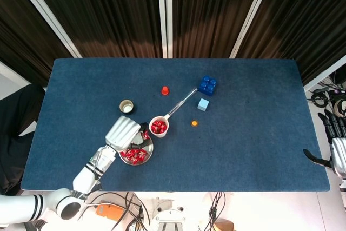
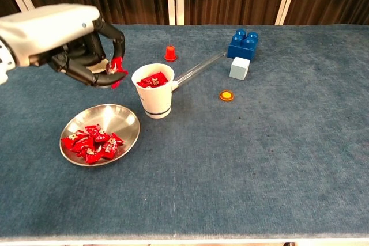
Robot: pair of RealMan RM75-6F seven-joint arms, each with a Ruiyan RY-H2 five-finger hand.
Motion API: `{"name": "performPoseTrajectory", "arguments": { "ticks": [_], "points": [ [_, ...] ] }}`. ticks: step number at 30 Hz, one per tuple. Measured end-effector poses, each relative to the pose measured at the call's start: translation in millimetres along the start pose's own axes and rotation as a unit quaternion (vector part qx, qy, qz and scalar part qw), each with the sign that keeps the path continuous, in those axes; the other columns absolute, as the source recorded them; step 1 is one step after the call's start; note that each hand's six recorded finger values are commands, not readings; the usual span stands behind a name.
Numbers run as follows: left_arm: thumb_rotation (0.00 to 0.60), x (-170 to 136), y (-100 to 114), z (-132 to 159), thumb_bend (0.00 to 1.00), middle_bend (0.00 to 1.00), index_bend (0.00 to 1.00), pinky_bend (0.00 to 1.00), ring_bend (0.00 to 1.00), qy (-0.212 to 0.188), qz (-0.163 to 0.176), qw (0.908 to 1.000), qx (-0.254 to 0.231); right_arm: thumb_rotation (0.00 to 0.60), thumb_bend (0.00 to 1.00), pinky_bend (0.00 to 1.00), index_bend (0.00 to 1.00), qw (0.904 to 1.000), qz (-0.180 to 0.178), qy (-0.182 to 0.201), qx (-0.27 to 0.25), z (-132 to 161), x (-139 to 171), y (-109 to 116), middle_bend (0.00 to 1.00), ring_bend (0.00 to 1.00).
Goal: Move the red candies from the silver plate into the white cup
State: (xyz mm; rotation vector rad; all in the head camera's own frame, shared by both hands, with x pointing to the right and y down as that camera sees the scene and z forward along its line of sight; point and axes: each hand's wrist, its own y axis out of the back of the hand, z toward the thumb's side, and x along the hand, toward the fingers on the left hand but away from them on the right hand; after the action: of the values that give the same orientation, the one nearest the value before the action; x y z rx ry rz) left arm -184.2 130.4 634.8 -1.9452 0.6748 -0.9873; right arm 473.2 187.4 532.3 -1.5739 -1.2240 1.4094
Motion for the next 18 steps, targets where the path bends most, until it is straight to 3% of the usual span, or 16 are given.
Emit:
{"name": "performPoseTrajectory", "arguments": {
  "ticks": [7,18],
  "points": [
    [0.495,32,13,14,0.29,0.94,0.57,0.86,0.92,-0.014,0.000,0.9998,-0.017,0.600,0.33,0.00,0.00,1.0000,0.001,-0.001,-0.002,-3,0,-1,0.03,0.00],
    [0.494,75,-4,22,0.27,0.94,0.57,0.86,0.92,0.006,-0.039,0.9992,0.004,0.600,0.33,0.00,0.00,0.9999,0.001,-0.012,-0.003,-10,2,-1,0.03,0.00]
  ]
}}
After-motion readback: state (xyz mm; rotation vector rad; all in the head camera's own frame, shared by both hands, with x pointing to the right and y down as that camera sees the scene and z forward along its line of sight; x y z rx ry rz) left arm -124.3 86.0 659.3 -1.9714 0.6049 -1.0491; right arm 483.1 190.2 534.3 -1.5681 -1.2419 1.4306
